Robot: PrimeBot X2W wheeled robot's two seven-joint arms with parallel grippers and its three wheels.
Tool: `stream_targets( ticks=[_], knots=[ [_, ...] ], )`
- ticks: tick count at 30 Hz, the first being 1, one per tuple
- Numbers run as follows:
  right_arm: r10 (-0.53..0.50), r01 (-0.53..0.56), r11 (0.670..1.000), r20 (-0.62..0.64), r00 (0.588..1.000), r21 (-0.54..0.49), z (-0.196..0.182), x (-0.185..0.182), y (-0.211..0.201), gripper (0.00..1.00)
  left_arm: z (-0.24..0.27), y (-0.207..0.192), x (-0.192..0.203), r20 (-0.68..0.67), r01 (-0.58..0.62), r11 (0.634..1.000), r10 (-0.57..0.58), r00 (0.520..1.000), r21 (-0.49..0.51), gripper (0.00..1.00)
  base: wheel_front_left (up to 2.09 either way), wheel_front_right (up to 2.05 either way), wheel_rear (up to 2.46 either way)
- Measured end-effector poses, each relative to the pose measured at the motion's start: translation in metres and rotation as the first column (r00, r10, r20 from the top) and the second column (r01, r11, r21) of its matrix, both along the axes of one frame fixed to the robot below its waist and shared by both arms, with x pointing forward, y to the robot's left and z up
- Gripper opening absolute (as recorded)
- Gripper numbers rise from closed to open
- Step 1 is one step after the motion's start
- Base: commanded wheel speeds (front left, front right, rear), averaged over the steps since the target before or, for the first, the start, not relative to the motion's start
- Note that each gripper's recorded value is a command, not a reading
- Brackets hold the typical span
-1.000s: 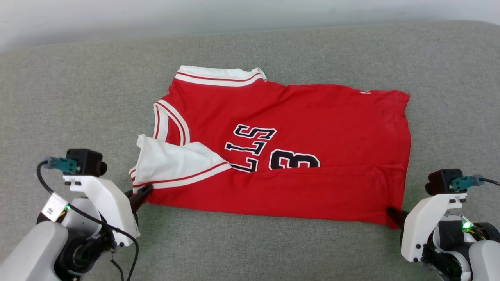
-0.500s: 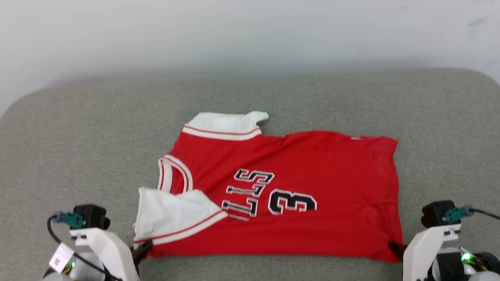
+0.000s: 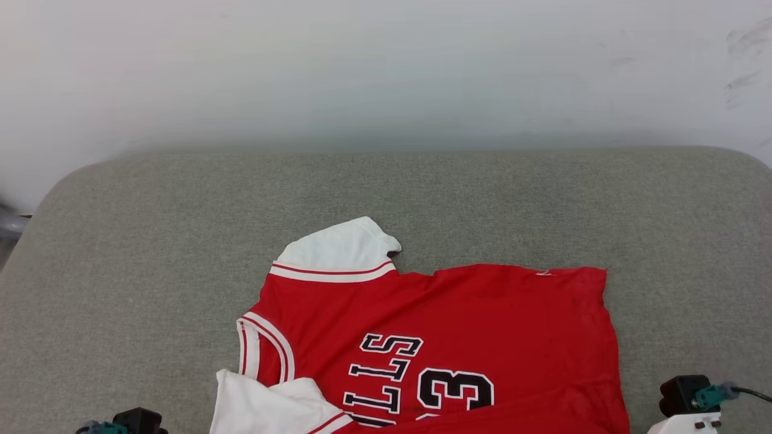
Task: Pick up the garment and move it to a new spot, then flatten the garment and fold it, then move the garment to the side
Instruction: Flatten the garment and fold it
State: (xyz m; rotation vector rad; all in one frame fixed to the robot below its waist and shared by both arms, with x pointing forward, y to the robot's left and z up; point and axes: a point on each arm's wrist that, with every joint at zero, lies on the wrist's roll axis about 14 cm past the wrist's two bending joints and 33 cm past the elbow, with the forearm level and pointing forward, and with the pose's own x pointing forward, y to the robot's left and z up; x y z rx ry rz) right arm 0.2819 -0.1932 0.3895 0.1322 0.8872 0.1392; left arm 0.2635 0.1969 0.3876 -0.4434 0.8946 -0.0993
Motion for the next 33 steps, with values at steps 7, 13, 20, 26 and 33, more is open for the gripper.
stream_targets(
  ticks=[7,13,20,26,33],
  knots=[
    [-0.054,0.044,0.998,0.203,0.978,0.051,0.022,0.020,0.009,1.00,0.013,-0.011,0.022,0.108,-0.007,1.000,0.010,0.994,-0.029,1.00,0.00,0.00,0.00],
    [-0.143,0.118,0.990,0.462,0.875,0.084,0.068,0.046,0.000,1.00,0.046,-0.005,0.057,0.309,-0.038,0.999,0.027,0.951,0.028,1.00,0.00,0.00,0.00],
    [-0.161,0.156,0.985,0.663,0.731,0.068,0.114,0.063,-0.010,1.00,0.110,-0.002,0.102,0.646,-0.129,0.988,0.041,0.762,0.090,1.00,0.00,0.00,0.00],
    [-0.158,0.166,0.984,0.727,0.668,0.061,0.137,0.077,-0.012,1.00,0.141,-0.016,0.129,0.782,-0.134,0.984,-0.007,0.624,0.115,1.00,0.00,0.00,0.00],
    [-0.146,0.187,0.982,0.777,0.612,0.037,0.157,0.099,-0.019,1.00,0.147,-0.037,0.171,0.811,-0.086,0.987,-0.061,0.582,0.136,1.00,0.00,0.00,0.00]
  ],
)
